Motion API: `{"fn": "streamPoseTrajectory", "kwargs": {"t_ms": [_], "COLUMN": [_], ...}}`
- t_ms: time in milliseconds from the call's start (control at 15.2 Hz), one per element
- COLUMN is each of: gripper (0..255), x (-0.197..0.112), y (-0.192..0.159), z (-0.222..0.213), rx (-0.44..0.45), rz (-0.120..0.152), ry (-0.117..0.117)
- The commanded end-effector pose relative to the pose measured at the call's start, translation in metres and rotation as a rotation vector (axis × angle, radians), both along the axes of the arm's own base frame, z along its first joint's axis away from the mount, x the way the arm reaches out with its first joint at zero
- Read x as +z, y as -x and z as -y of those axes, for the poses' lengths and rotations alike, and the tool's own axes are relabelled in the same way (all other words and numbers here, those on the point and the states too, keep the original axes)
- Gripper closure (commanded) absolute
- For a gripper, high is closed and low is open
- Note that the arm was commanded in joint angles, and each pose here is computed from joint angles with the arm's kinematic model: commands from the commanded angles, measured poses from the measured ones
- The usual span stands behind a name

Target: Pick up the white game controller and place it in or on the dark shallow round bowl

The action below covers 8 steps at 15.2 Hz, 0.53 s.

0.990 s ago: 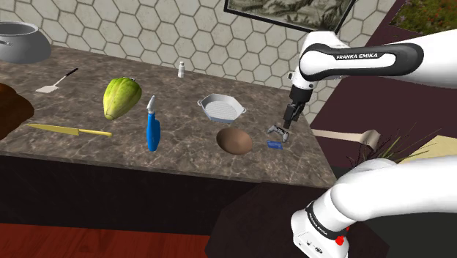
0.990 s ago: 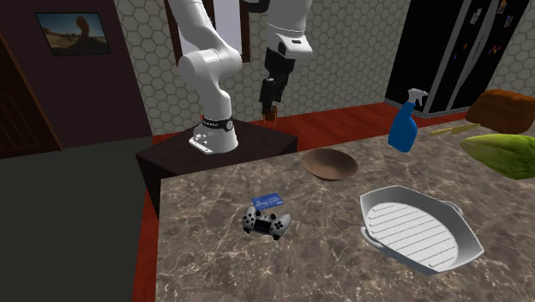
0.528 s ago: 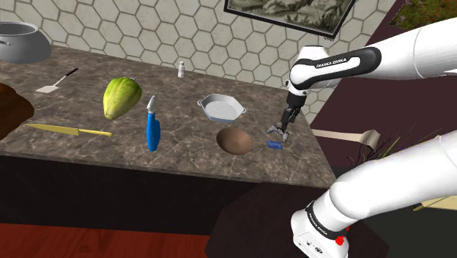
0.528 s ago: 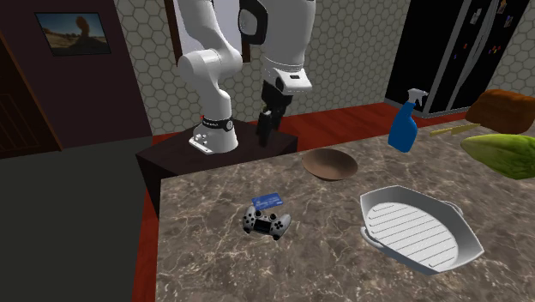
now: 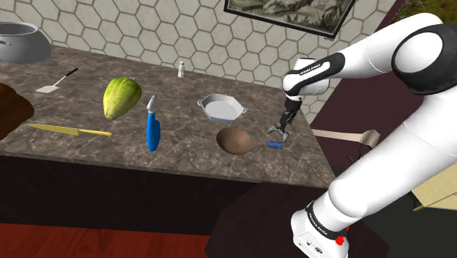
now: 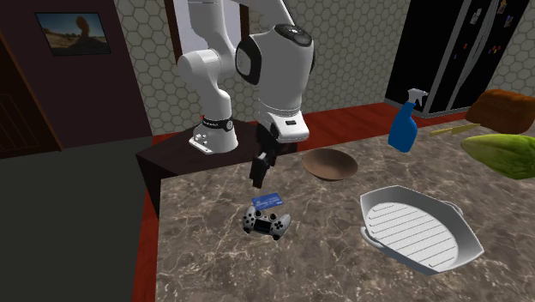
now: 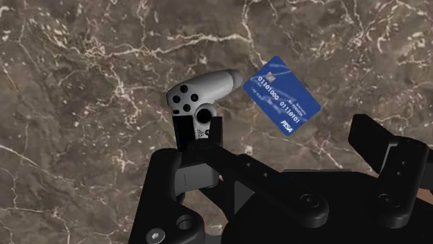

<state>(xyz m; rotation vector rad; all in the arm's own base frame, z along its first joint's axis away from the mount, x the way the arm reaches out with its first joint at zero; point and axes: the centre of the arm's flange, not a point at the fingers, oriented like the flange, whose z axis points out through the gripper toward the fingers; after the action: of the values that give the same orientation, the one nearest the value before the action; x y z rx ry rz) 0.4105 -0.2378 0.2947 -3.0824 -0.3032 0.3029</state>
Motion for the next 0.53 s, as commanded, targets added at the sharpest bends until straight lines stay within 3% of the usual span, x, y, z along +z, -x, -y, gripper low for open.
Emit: {"fn": "streamPoseTrajectory", "kwargs": {"t_ms": [0, 462], "gripper": [0, 0], "x": [-0.013, -0.061], "y": [-0.007, -0.029], "z": [0.017, 0.067], "rx": [0.001, 0.003], "rz": [0.002, 0.005], "ry": [0.005, 0.016]}}
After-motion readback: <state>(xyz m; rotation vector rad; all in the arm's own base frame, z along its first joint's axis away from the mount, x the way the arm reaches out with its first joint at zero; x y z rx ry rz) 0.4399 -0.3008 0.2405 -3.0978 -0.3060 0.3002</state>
